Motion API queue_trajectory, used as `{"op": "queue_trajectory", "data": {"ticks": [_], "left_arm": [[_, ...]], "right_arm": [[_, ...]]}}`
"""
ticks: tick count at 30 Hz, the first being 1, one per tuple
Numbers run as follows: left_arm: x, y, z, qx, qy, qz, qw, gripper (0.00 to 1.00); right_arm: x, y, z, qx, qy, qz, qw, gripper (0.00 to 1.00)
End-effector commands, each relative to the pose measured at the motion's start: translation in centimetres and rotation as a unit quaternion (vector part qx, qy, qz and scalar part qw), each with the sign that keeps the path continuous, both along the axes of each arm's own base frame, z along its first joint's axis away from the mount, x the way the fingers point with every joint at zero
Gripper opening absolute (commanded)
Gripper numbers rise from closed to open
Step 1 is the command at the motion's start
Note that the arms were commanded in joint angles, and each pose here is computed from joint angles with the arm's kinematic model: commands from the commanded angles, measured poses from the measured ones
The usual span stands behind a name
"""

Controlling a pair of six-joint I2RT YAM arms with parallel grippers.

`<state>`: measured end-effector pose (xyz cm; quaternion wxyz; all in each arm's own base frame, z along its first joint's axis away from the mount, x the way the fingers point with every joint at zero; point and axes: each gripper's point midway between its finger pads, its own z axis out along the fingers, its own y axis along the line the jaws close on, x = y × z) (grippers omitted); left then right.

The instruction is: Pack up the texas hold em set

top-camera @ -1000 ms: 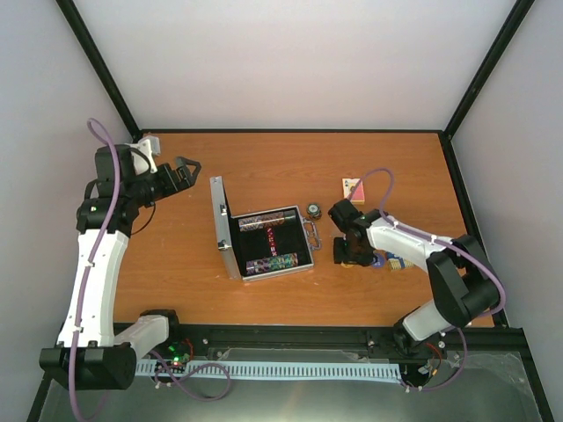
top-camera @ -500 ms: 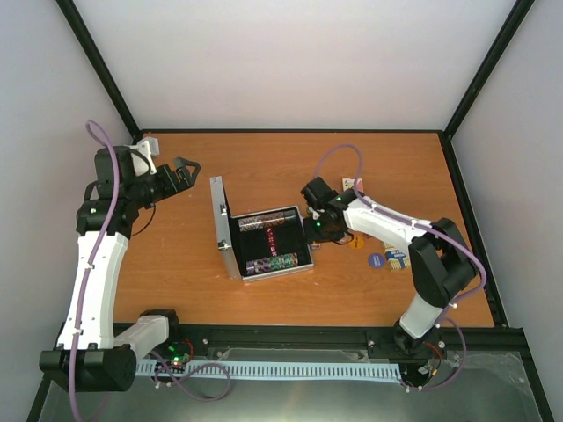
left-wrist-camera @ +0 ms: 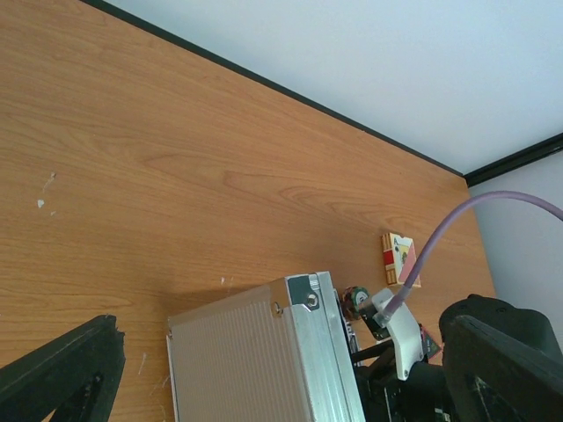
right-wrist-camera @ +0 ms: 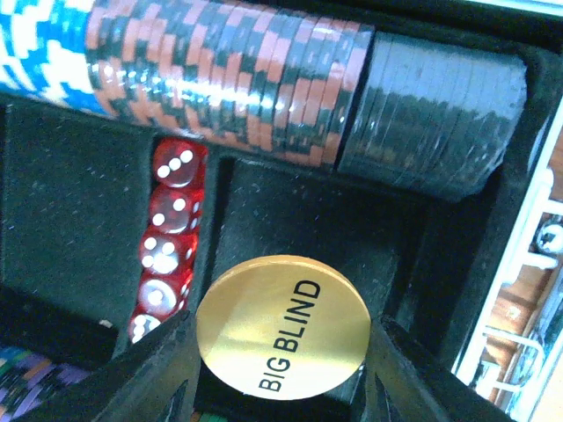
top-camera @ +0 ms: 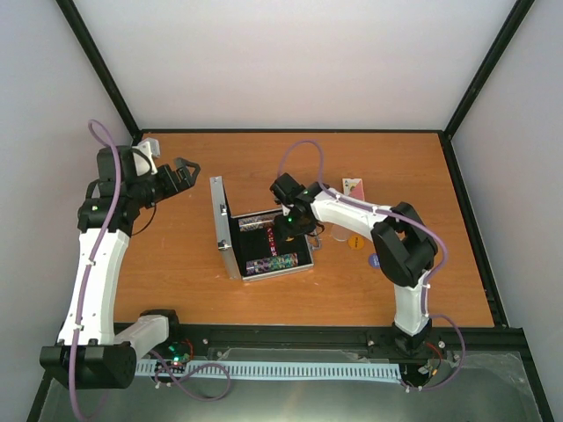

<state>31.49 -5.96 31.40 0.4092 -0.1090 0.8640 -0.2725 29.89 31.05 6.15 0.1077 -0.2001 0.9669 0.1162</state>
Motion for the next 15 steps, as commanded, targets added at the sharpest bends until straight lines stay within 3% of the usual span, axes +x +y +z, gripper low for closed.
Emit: {"op": "queue_trajectory", "data": {"ticks": [1,15], "left_arm": [[-0.2,0.1,0.5,0.006,-0.002,0.001,1.000,1.00],[0.2,-0.1,-0.1,0.001,0.006,-0.004,1.000,1.00]], "right_arm": [[0.5,-0.4,-0.8,-0.032,-0.005,0.000,0.999,0.50],[1.0,0.2,-2.1,-0.039,0.001,0.008,0.999,0.52]]}}
